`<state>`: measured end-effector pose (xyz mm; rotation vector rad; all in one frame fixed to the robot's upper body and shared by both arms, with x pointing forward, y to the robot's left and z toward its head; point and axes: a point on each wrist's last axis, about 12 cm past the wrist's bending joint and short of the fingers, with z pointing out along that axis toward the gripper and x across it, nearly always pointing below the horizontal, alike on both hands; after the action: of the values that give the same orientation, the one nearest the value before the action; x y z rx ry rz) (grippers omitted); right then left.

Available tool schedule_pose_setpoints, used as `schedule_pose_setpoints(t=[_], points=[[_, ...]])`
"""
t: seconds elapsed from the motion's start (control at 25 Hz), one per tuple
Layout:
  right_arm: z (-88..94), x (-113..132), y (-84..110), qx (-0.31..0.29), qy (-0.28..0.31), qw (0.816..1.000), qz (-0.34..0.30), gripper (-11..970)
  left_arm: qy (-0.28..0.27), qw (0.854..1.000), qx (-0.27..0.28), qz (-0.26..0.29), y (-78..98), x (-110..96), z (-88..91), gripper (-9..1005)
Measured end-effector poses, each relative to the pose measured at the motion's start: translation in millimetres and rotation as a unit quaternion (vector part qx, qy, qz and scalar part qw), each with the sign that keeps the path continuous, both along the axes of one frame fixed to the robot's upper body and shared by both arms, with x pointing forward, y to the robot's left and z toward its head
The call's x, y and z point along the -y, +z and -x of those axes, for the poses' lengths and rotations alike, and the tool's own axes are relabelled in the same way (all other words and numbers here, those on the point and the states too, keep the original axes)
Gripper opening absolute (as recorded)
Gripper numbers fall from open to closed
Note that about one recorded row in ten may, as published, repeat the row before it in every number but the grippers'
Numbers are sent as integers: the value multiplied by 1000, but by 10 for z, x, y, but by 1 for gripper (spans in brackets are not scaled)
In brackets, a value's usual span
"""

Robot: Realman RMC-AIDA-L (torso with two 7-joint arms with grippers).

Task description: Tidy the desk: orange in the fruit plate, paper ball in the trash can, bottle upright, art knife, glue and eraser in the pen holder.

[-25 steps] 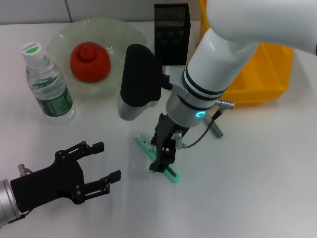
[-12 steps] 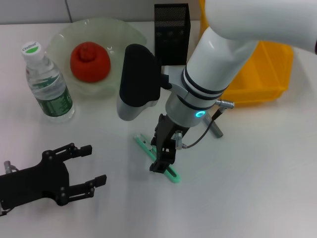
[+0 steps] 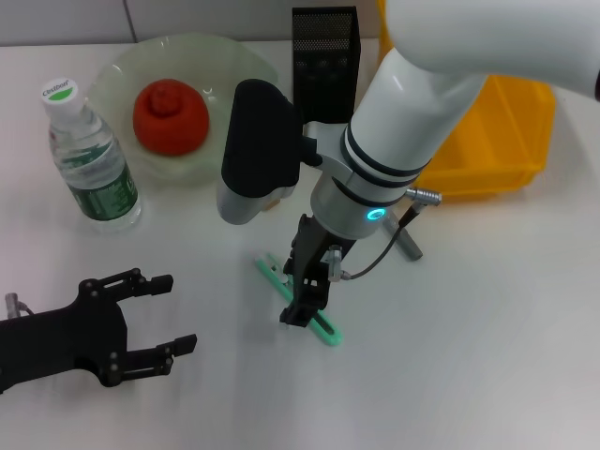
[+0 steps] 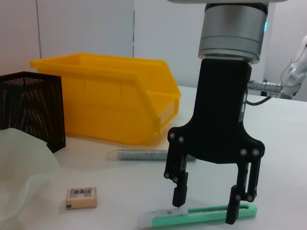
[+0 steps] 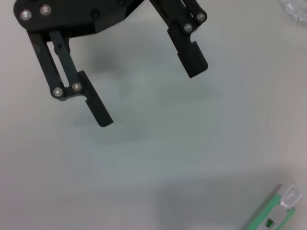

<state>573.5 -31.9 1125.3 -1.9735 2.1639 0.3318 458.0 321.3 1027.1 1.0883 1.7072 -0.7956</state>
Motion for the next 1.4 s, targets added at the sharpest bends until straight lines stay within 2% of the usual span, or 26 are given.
schedule_pose_setpoints(t=[0.56, 1.4], points=[[11, -1, -8, -11, -10, 1000, -4, 650, -5, 1000, 10, -5, 36, 20, -67, 802], [19, -10, 11, -12, -9, 1000, 1, 649, 0, 1000, 8, -3, 21, 18, -47, 802]])
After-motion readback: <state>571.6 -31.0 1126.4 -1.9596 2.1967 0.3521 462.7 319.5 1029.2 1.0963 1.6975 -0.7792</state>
